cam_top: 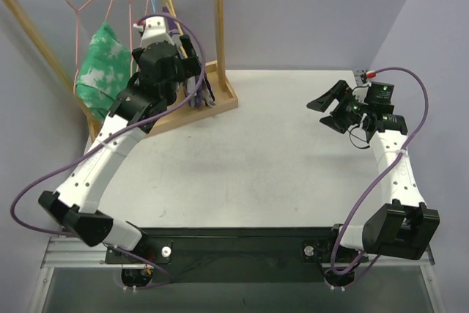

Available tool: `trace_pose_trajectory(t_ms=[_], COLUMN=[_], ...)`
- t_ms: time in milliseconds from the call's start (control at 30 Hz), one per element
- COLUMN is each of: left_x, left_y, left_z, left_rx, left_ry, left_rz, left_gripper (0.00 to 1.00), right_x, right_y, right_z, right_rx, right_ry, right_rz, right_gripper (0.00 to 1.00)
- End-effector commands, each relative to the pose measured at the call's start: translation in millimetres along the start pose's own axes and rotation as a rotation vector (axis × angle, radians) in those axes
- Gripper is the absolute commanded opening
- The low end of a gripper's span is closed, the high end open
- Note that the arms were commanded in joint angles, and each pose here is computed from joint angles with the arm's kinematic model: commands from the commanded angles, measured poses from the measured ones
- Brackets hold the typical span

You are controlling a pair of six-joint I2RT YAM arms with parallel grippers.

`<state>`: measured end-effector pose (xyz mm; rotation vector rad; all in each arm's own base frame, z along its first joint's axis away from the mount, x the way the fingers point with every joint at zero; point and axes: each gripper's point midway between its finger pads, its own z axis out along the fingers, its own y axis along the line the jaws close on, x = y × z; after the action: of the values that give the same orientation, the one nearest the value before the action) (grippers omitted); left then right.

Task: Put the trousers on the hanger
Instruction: Reset both arms

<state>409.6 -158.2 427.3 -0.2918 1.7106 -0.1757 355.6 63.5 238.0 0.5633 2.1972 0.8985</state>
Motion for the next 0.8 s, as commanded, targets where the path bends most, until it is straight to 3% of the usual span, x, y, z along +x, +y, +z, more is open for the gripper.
trace_pose_trajectory(t_ms=[0, 33, 133, 367, 567, 767], left_x=[9.7, 36.5, 61.3, 94.6, 93.2, 95.6], left_y=[26.7, 38.6, 56.7, 107.7, 129.5, 135.3], left_z=[-44.8, -45.5, -68.1, -107.9, -124.6, -121.6], left_rx=[-0.002, -0.034, -0.050, -0.134, -0.154, -0.176], left_ry=[-0.022, 0.014, 0.050, 0.123, 0.079, 0.064], left_rz=[-0.103, -0.061, -0.016, 0.005, -0.041, 0.000], left_gripper=[0.97, 0.97, 0.98, 0.97, 0.97, 0.97], right_x=[-6.7, -7.3, -8.2, -1.4, 12.6, 14.3], right_y=[10.3, 8.2, 3.8, -7.6, -30.8, -41.3], right_z=[-20.0, -21.0, -24.0, -31.7, -31.3, -37.8], right_rx=[-0.013, -0.005, 0.017, 0.060, 0.115, 0.161], right_ry=[-0.057, -0.064, -0.083, -0.118, -0.125, -0.166], right_rz=[-0.112, -0.119, -0.158, -0.194, -0.219, -0.237], right_gripper=[0.78, 0.78, 0.78, 0.78, 0.78, 0.78])
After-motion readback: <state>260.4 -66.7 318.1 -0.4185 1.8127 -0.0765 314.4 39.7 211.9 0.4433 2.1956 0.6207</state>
